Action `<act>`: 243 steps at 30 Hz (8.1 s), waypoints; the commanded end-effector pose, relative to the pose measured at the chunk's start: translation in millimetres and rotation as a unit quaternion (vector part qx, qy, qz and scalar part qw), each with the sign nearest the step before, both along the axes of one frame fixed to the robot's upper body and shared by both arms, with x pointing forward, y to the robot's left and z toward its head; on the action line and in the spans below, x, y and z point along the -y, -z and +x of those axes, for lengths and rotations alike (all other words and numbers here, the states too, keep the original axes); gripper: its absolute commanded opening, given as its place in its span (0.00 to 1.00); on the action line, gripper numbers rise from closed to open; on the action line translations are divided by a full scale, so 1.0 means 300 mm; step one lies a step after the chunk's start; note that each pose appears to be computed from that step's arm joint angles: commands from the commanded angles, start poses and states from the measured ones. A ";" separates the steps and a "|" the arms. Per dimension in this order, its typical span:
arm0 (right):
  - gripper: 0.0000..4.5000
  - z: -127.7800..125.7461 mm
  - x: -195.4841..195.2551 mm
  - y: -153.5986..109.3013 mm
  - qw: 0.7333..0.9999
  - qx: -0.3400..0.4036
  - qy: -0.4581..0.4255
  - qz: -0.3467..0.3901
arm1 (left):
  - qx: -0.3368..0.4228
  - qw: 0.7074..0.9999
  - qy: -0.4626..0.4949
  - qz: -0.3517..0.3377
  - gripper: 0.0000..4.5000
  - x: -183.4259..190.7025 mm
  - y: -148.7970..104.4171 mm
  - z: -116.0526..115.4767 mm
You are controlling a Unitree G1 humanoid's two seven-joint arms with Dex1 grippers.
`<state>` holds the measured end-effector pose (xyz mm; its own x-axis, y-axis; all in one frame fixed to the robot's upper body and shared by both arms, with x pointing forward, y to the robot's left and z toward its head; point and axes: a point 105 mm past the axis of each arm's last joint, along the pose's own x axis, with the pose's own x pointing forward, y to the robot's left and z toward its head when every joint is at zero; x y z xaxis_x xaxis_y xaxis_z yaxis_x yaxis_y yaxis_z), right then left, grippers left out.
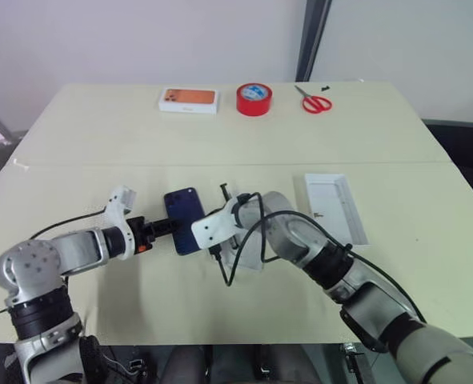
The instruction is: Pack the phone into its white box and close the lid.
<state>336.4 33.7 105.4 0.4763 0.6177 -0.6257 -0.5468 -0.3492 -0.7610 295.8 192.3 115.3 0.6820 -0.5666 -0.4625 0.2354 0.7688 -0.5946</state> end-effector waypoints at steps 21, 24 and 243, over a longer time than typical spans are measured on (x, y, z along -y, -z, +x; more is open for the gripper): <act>0.00 -0.039 -0.037 0.006 1.000 -0.007 -0.024 0.008 | -0.009 0.995 0.065 -0.074 0.64 0.175 -0.003 0.036; 0.00 -0.041 -0.037 0.006 1.000 -0.008 -0.024 0.008 | -0.008 0.994 0.054 -0.092 0.64 0.173 -0.010 0.042; 0.45 -0.090 0.620 -0.276 0.742 -0.279 0.459 0.400 | 0.435 0.842 0.296 0.120 0.05 0.555 -0.136 0.090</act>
